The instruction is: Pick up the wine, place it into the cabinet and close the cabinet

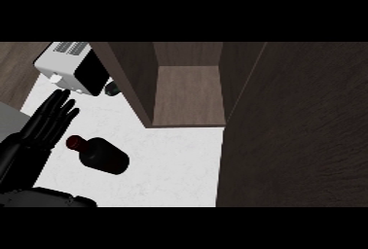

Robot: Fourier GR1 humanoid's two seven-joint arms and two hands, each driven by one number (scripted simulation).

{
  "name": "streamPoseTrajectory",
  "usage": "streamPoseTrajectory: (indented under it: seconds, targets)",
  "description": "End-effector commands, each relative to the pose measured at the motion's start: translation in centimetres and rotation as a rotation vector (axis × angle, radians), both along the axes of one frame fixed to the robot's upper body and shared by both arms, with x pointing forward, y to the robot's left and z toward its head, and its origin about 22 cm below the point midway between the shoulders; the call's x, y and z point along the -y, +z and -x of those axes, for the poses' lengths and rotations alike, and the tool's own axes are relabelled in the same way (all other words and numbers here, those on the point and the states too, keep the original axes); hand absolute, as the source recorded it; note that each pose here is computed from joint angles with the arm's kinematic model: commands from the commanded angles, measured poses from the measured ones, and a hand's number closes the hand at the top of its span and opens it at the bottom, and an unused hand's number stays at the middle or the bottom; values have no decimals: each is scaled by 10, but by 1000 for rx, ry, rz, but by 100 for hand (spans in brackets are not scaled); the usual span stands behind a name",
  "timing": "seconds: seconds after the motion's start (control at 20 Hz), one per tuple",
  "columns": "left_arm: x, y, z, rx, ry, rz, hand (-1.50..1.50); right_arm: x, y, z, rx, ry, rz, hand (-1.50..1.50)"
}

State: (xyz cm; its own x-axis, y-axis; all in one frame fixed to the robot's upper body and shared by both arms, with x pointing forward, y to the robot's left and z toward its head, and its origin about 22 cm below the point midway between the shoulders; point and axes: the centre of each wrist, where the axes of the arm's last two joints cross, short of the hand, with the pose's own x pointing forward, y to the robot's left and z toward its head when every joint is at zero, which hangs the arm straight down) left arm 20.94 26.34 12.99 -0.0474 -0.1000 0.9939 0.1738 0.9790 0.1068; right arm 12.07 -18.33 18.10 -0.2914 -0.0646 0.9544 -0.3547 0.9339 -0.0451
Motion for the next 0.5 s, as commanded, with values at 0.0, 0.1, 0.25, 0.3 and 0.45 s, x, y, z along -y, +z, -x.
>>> streamPoseTrajectory:
  seconds: [0.0, 0.1, 0.25, 0.3, 0.45]
  targets:
    - [-3, -25, 1, -24, -27, -23, -150, 16, 34, 44, 87, 15, -36, -150]
    - [-9, -30, -8, -18, -10, -7, -150, 16, 34, 45, 83, 2, -37, -150]
    - [-5, -59, -25, -57, -9, -25, -150, 13, 36, 49, 87, 23, -48, -150]
    - [-9, -56, -37, -40, -7, -28, -150, 13, 31, 40, 79, -1, -45, -150]
    - [-19, -72, -24, -40, 23, -46, -150, 18, 35, 50, 76, 12, -58, -150]
